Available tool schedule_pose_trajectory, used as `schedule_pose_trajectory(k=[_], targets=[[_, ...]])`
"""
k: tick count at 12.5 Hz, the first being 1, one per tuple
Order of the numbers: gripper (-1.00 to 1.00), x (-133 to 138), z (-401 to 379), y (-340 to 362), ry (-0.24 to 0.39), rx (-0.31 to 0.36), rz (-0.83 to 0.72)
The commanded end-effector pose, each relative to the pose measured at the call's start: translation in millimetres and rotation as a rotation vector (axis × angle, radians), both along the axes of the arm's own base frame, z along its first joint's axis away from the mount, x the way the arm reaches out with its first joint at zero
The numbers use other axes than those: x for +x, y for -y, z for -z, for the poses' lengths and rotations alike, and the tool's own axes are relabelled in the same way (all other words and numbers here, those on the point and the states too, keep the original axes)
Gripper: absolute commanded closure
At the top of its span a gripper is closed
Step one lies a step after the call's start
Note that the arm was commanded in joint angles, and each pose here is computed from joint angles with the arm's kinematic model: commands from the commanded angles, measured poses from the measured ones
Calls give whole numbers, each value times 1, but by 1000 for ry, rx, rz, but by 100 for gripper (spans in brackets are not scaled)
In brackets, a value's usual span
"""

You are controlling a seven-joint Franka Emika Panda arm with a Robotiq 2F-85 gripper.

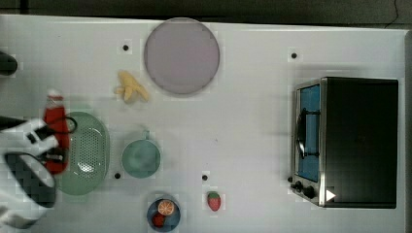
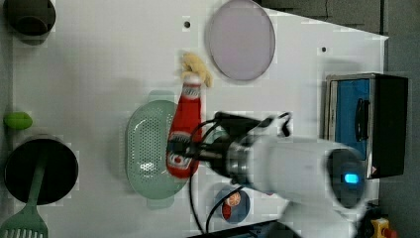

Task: Pick ketchup from strainer and place it on the table

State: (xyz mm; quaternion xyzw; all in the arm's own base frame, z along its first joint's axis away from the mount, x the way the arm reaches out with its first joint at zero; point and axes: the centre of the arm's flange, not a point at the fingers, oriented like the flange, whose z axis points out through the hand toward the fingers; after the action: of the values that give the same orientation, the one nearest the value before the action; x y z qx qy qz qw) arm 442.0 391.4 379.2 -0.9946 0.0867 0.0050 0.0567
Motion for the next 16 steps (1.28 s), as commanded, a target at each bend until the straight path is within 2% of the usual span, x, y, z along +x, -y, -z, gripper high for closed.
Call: schedule_pose_trajectory(k=[1, 4, 7, 9, 12, 16], targets=[[-21, 56, -33, 57, -20, -19, 83], [-21, 105, -50, 121, -45, -47, 50], [-21, 151, -55, 206, -20, -54, 84], [-21, 170, -51, 275, -19, -77, 140], [-21, 179, -33, 373, -44, -115, 181], [-21, 154, 18, 460, -141, -145, 188]])
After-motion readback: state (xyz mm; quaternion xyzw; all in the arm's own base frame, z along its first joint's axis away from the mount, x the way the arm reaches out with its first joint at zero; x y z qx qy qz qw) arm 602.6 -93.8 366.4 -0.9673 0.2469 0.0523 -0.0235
